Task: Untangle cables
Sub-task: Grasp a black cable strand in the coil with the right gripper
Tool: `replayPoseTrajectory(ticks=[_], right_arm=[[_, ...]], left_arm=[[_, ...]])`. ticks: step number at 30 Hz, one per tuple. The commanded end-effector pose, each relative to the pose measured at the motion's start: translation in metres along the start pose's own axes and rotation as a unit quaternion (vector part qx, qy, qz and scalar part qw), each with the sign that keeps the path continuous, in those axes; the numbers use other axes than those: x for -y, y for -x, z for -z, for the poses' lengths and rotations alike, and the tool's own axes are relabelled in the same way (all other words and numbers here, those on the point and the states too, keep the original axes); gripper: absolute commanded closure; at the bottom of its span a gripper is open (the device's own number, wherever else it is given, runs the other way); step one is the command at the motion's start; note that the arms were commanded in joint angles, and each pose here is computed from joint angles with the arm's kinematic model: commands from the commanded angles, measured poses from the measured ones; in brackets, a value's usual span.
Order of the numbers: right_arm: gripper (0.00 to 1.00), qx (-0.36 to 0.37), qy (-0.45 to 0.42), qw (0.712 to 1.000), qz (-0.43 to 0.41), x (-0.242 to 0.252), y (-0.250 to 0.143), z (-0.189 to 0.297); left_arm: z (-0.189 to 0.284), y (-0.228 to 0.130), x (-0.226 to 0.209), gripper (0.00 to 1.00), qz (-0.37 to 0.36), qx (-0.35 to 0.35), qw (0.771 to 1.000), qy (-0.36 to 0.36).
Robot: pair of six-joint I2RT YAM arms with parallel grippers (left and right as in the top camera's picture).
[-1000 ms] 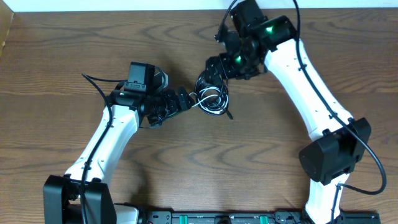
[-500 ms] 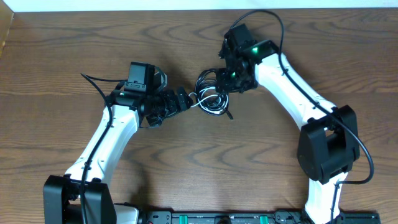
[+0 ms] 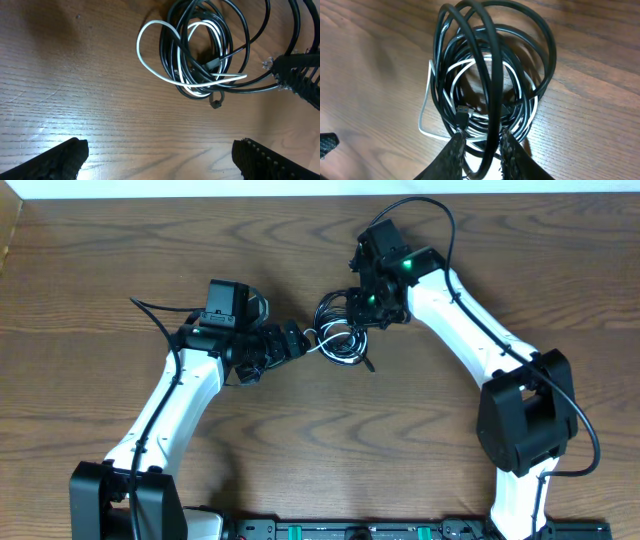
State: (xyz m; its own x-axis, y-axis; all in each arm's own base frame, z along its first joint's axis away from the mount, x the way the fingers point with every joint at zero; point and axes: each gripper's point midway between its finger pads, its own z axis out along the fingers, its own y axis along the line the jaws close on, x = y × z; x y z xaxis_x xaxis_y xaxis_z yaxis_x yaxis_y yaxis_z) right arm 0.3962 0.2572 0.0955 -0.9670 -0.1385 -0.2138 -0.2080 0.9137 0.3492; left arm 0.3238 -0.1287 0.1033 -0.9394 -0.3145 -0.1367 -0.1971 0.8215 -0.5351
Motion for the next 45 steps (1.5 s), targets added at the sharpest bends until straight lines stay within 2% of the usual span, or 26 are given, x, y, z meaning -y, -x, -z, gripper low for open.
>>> replayPoseTrajectory(ticks=[1, 6, 13, 18, 34, 39, 45], right_arm=[[0.78, 0.01, -0.026, 1.0, -0.007, 0.005, 0.002, 0.001], [0.89, 0.017, -0.026, 0.999, -0.008, 0.004, 0.006, 0.005], [0.89, 0.016, -0.026, 0.999, -0.008, -0.002, 0.009, 0.018], [0.83, 0.003, -0.031, 0.999, -0.011, 0.0, 0.003, 0.018], [0.91, -0.003, -0.03, 0.999, -0.016, -0.012, -0.005, 0.013], [0.98, 0.007, -0.058, 0.998, -0.012, -0.009, -0.004, 0.012], [0.99, 0.021, -0.063, 0.998, -0.012, -0.01, 0.001, 0.012]], left_arm=[[0.001, 0.004, 0.001, 0.02, 0.001, 0.005, 1.0, 0.004], [0.001, 0.004, 0.001, 0.02, 0.001, 0.005, 1.0, 0.004], [0.001, 0.004, 0.001, 0.02, 0.001, 0.005, 1.0, 0.004], [0.001, 0.004, 0.001, 0.02, 0.001, 0.005, 1.0, 0.004], [0.001, 0.004, 0.001, 0.02, 0.001, 0.005, 1.0, 0.004], [0.001, 0.003, 0.001, 0.02, 0.001, 0.004, 1.0, 0.004], [0.001, 0.002, 0.0, 0.02, 0.002, 0.002, 1.0, 0.006]])
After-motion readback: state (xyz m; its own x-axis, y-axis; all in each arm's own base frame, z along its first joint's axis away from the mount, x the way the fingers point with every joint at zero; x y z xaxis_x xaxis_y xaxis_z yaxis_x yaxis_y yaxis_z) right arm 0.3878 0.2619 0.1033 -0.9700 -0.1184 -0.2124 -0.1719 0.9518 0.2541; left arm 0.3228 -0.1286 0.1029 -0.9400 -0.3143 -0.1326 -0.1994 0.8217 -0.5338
